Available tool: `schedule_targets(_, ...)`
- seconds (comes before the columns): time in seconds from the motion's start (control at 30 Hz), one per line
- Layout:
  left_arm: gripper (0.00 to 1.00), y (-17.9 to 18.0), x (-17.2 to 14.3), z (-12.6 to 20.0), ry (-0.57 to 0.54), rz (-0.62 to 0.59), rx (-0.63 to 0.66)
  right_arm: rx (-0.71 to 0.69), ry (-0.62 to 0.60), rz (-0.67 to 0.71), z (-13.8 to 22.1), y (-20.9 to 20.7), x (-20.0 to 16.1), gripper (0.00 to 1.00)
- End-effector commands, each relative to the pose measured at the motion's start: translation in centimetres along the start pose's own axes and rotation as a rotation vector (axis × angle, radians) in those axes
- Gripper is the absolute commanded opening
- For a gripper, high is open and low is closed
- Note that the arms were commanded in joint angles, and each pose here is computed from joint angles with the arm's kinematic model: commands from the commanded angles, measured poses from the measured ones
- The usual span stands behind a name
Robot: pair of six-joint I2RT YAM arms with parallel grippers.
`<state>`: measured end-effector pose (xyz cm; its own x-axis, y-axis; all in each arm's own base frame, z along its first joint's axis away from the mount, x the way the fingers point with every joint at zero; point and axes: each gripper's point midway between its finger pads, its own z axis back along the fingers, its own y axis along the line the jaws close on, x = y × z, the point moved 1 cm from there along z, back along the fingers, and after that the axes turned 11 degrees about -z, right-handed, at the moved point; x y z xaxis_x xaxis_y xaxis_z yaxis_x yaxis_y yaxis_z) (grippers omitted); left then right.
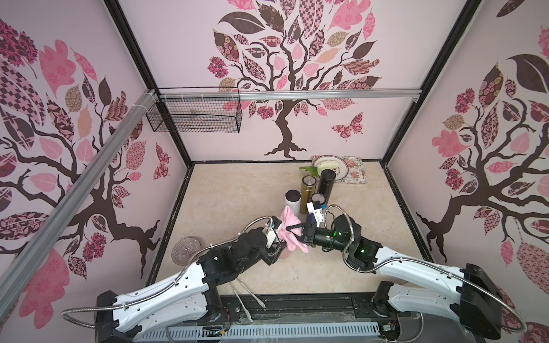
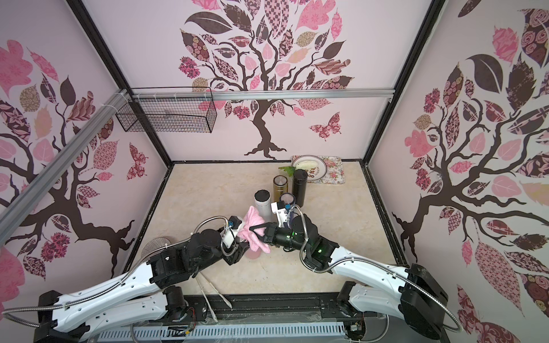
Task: Wipe the surface of the thermos
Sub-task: Wipe the dirt from the surface of the thermos.
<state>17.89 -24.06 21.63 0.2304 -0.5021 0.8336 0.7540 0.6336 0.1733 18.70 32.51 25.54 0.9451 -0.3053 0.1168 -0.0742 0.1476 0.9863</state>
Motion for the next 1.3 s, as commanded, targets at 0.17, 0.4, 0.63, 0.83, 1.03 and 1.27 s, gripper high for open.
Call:
schedule_targets(0.17, 0.00, -2.6, 3.9, -1.0, -0.125, -0.004, -0.140, -0.075, 0.089, 0.122, -3.3, 1.6, 0.0, 0.00)
schedule_targets(0.4, 0.00, -1.8, 4.0, -1.0, -0.131, 0.015, -0.096, -0.126, 0.171, 0.105, -5.9, -0.8, -0.8, 0.00)
schedule_targets(0.63, 0.00, 1.4, 2.7, -1.1, -0.068, 0.086, 0.004, -0.368, 0.142, 0.231, -1.9, -4.9, -2.6, 0.00)
schedule_targets(0.83, 0.00, 2.6, 2.5, -1.0, -0.057, 0.102, 0.049, -0.465, 0.141, 0.241, 1.5, -7.8, -3.8, 0.00)
schedule_targets(1.03, 0.00, 5.2, 2.9, 0.7, -0.063, 0.192, 0.177, -0.525, 0.098, 0.237, 3.5, -9.5, -4.2, 0.00)
schedule_targets(1.27, 0.00, 7.6, 6.4, 6.1, -0.212, 0.429, 0.213, -0.518, 0.090, 0.217, 4.1, -14.1, -5.2, 0.00)
